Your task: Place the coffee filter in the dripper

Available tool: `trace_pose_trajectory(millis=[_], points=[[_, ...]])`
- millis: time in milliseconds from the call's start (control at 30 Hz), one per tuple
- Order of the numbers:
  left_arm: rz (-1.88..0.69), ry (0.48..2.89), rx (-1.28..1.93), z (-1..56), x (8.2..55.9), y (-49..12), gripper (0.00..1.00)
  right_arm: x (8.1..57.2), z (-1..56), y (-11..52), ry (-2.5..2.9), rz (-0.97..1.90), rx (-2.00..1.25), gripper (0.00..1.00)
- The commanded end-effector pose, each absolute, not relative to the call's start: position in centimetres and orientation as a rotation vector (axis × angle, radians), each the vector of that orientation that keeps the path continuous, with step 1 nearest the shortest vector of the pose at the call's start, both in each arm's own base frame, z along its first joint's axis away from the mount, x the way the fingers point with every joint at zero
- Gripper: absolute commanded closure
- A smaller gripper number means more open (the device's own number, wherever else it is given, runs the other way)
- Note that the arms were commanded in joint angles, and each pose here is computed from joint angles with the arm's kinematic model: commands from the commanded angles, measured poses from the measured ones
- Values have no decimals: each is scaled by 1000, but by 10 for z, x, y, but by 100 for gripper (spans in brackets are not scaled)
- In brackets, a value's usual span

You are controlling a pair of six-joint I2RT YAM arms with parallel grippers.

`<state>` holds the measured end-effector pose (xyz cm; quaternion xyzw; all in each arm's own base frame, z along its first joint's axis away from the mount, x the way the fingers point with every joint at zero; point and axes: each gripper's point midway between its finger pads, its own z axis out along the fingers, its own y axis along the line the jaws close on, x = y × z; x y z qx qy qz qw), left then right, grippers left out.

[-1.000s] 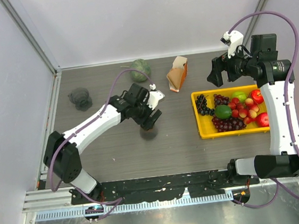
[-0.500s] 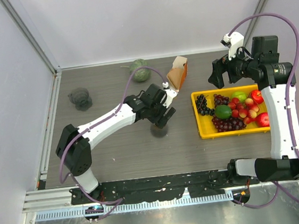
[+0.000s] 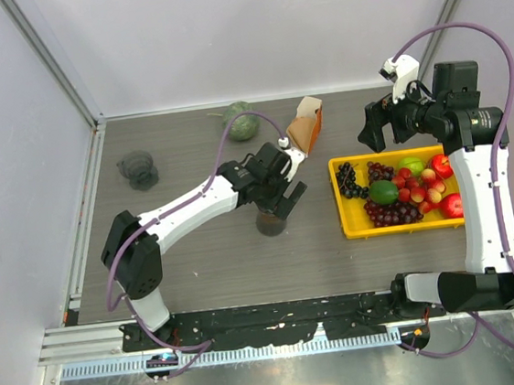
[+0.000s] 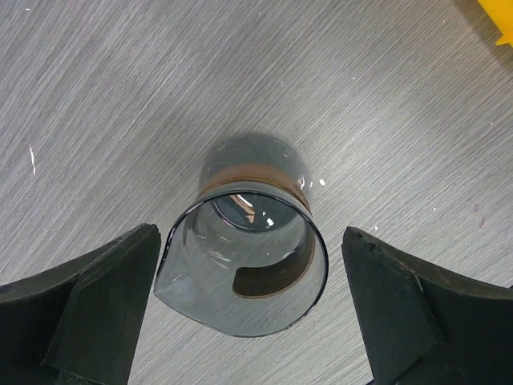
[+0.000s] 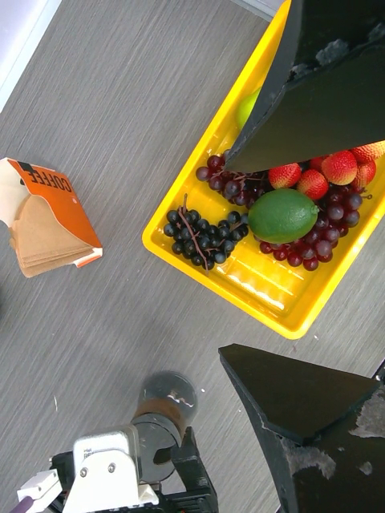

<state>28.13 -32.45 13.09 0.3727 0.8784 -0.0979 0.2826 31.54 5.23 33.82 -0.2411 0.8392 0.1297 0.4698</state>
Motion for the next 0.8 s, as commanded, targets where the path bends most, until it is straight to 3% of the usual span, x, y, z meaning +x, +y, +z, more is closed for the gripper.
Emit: trace_pose_trajectory(millis=[0, 333, 500, 567, 700, 767], points=[[-301, 2310, 919, 156, 287, -334, 0, 315, 349, 54, 2014, 306, -609, 4], [-342, 2153, 899, 223, 296, -338, 1, 319, 355, 55, 2006, 314, -607, 5], [-466, 2025, 1123, 245, 292, -325, 1, 321, 357, 56, 2001, 319, -610, 4], [-519, 2006, 1166, 245, 297, -310, 6, 321, 357, 57, 2000, 323, -612, 5], [-459, 2093, 1093, 234, 338, -274, 34, 321, 357, 60, 2000, 352, -606, 5], [-417, 2115, 1121, 224, 349, -267, 41, 323, 356, 61, 2001, 362, -594, 4]])
